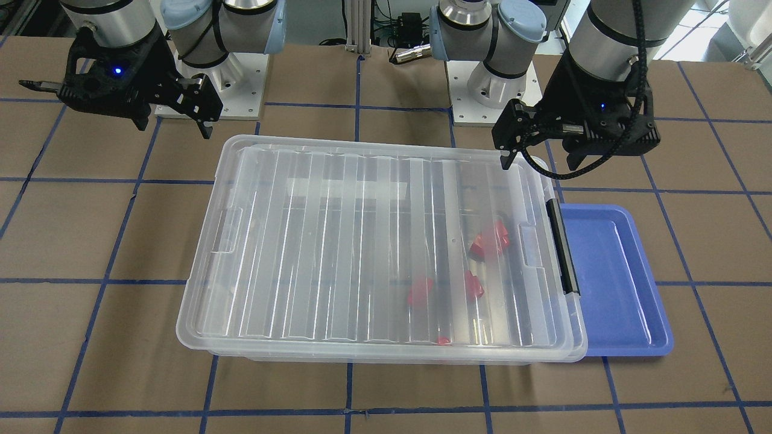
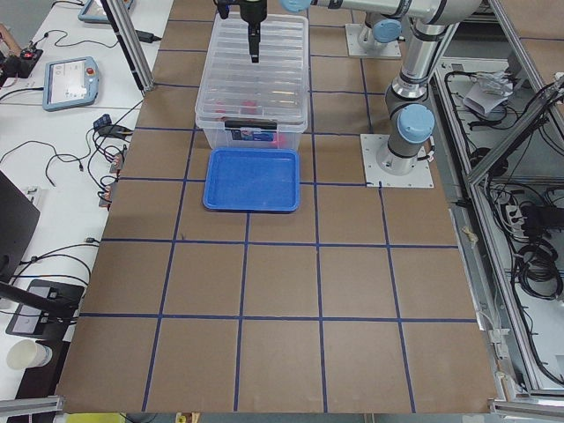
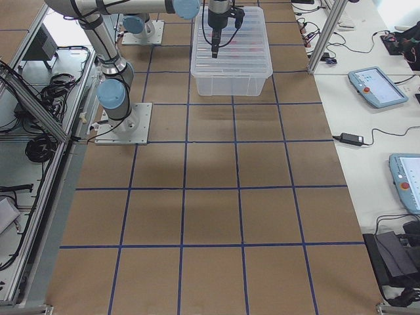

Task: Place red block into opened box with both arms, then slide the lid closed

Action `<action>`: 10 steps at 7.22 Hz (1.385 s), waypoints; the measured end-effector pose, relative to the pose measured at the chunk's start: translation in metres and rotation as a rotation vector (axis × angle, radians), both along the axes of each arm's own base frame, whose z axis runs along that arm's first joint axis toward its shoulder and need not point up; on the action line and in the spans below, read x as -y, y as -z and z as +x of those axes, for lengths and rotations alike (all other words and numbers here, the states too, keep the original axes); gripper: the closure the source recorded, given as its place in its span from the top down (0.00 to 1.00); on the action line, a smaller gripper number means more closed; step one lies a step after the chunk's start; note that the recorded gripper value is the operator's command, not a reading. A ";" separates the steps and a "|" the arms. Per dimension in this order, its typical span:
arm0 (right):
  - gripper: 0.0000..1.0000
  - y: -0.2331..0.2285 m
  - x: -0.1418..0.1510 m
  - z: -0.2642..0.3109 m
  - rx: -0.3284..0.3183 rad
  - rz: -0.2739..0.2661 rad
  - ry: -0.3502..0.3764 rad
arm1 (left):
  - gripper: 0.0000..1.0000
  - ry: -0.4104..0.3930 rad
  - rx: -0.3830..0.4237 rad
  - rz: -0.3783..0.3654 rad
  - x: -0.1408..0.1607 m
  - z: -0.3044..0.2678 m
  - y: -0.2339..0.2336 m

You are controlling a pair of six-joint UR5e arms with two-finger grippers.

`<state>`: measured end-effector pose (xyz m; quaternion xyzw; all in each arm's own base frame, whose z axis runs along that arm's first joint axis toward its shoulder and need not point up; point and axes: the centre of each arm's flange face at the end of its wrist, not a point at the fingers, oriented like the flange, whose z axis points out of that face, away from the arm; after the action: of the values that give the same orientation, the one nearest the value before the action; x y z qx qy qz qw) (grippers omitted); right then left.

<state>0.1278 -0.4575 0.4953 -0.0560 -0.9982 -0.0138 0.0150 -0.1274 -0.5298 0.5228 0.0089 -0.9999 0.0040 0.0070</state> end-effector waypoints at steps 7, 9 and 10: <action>1.00 -0.003 -0.004 0.000 -0.002 -0.004 -0.010 | 1.00 0.003 0.000 -0.038 -0.003 -0.003 -0.013; 1.00 -0.003 -0.005 0.000 -0.003 -0.001 -0.012 | 1.00 0.000 -0.001 -0.044 -0.004 -0.004 -0.016; 1.00 -0.003 -0.005 0.000 -0.002 0.000 -0.013 | 1.00 -0.002 0.000 -0.045 -0.003 -0.004 -0.016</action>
<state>0.1275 -0.4528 0.4983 -0.0496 -0.9985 -0.0135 0.0163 -0.1313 -0.5272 0.5388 0.0096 -0.9996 0.0266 0.0071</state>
